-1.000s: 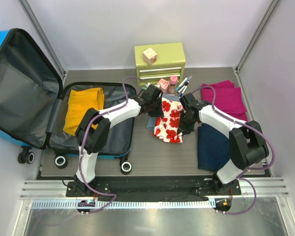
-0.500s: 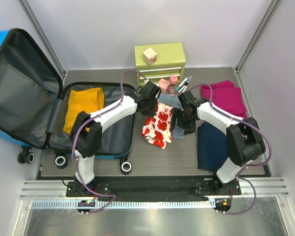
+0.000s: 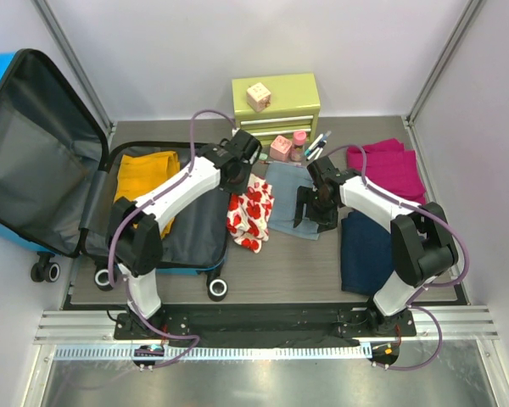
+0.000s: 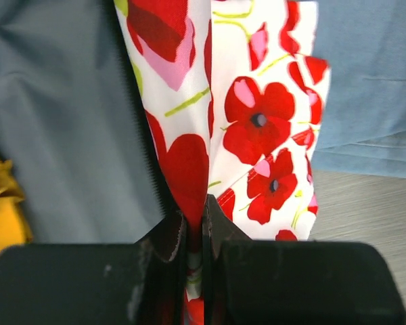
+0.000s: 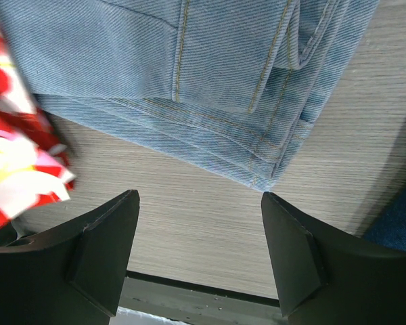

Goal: Pack the luggage
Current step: Pick up the clothes at the center of the board, then place the clothes in the luggage.

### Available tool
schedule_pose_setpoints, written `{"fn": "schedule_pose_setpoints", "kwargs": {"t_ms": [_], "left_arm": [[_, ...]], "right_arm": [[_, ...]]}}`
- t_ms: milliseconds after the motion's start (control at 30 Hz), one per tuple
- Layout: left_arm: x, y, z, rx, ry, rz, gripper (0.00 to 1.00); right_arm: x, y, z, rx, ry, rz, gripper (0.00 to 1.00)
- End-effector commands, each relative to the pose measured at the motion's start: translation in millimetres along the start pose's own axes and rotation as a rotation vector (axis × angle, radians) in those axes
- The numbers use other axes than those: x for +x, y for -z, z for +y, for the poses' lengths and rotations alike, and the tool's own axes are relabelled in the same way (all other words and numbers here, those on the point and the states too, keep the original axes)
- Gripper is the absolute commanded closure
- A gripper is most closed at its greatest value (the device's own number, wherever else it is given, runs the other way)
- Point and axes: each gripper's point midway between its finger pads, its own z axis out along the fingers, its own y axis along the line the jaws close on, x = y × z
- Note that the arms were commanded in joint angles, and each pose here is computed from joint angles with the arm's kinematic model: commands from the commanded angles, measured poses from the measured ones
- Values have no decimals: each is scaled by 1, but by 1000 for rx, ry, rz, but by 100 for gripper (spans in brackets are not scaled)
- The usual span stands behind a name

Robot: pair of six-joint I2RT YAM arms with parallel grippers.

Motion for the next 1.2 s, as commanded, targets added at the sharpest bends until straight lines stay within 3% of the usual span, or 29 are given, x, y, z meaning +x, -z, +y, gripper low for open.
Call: {"fn": "schedule_pose_setpoints", "kwargs": {"t_ms": [0,233,633,967,1167], "left_arm": [[-30,47,36,-50,0,-105,100],[-37,69,79,-113,-13,-122,100],[-25,65,143,-167,34,-91,100],[-13,17,159,-178,86,-94,100],[-18,-21,184,-242,144,-165,100]], "right_arm": [[-9,5,6,-13,23,-18,21],[-9,3,5,-7,24,-16,21],[-7,2,1,3,30,-15,21],[-7,1,1,8,32,-13,21],[-6,1,0,11,32,-13,21]]}}
